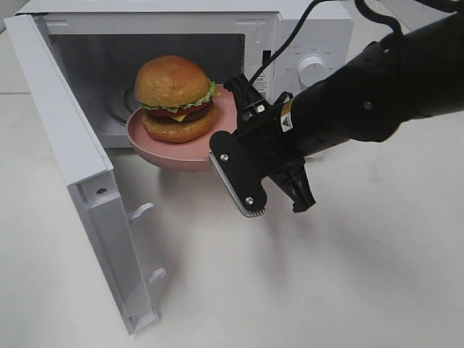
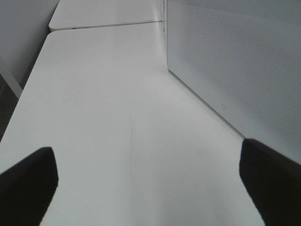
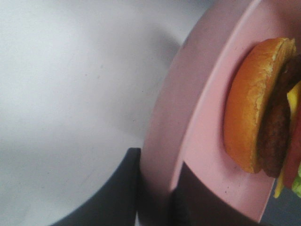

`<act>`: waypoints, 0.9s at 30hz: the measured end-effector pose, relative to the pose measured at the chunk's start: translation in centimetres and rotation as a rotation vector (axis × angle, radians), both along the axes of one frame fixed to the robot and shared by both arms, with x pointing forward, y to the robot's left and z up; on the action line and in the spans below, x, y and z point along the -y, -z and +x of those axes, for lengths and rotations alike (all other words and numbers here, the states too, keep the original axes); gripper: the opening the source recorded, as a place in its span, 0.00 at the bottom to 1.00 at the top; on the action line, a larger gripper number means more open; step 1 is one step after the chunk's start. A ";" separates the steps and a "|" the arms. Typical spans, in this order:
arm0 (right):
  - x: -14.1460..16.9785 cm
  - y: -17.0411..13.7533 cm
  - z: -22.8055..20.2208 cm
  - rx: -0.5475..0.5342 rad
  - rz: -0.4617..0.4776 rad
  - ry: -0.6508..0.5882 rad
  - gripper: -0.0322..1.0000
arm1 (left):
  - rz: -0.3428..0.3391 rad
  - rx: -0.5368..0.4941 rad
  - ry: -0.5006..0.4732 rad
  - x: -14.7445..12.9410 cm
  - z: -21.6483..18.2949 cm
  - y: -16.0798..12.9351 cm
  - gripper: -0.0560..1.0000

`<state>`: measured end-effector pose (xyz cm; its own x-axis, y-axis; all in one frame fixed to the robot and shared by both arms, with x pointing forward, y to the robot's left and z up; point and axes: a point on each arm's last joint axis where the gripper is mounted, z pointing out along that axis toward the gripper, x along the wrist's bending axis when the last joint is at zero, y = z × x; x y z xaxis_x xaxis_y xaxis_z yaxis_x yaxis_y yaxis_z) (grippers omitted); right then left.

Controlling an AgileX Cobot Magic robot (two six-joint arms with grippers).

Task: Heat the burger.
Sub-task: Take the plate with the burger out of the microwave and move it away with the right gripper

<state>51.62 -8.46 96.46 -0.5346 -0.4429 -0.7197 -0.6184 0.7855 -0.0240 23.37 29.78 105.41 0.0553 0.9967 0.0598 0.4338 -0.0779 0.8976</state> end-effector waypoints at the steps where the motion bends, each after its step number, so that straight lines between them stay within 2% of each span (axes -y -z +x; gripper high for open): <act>1: 0.0 0.0 0.0 0.000 0.000 0.000 0.17 | 0.000 0.000 0.000 0.0 0.0 0.0 0.99; 17: 3.7 -1.7 -4.7 -0.005 0.046 0.038 0.17 | 0.000 0.000 0.000 0.0 0.0 0.0 0.99; 27: 6.4 -3.1 -8.0 -0.008 0.036 0.049 0.17 | 0.000 0.000 0.000 0.0 0.0 0.0 0.99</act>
